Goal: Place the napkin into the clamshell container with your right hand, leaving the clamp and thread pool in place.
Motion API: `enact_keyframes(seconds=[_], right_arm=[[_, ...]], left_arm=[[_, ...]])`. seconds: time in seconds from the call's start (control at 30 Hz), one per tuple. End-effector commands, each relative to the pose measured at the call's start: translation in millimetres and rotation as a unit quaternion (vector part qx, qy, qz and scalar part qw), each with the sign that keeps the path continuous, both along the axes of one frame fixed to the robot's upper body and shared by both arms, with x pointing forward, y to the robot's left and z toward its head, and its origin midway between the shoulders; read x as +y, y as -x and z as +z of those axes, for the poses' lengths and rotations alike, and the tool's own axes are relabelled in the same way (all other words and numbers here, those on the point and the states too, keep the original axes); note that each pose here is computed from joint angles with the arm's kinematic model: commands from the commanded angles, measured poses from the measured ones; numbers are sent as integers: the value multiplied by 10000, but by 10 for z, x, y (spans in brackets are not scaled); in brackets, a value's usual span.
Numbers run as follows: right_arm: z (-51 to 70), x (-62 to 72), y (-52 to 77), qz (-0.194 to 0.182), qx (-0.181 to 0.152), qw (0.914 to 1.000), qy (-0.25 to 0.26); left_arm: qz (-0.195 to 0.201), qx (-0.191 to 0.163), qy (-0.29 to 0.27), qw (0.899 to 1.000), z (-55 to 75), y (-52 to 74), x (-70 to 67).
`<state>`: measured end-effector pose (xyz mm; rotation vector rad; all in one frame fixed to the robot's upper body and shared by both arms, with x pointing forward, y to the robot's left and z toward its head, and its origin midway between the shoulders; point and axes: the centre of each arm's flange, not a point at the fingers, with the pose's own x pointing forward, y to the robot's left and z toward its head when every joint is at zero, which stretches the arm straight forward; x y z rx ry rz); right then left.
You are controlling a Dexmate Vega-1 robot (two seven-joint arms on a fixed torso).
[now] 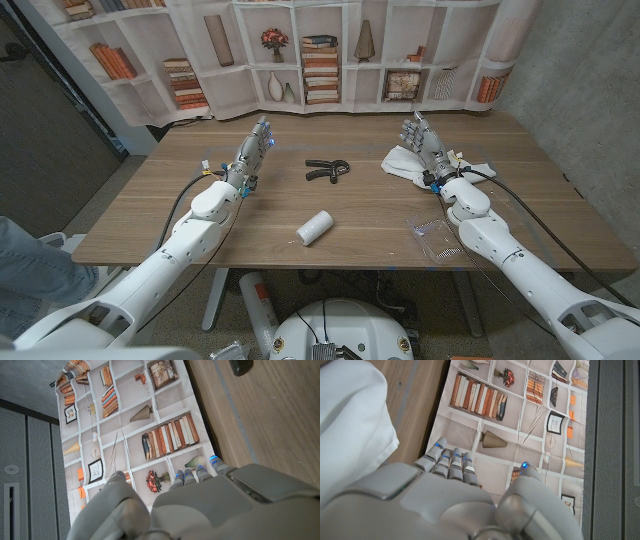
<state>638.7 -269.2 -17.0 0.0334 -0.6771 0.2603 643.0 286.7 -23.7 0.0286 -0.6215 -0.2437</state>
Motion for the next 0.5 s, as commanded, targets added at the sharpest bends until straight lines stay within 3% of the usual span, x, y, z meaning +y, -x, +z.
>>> enact_keyframes(seconds=[0.03, 0.5], right_arm=[[-2, 33, 57, -29, -164, 9998, 122], [33, 27, 152, 83, -353, 9992, 149]], left_arm=[[-52, -16, 23, 10000, -3, -7, -15], [-76, -5, 11, 10000, 7, -21, -43]])
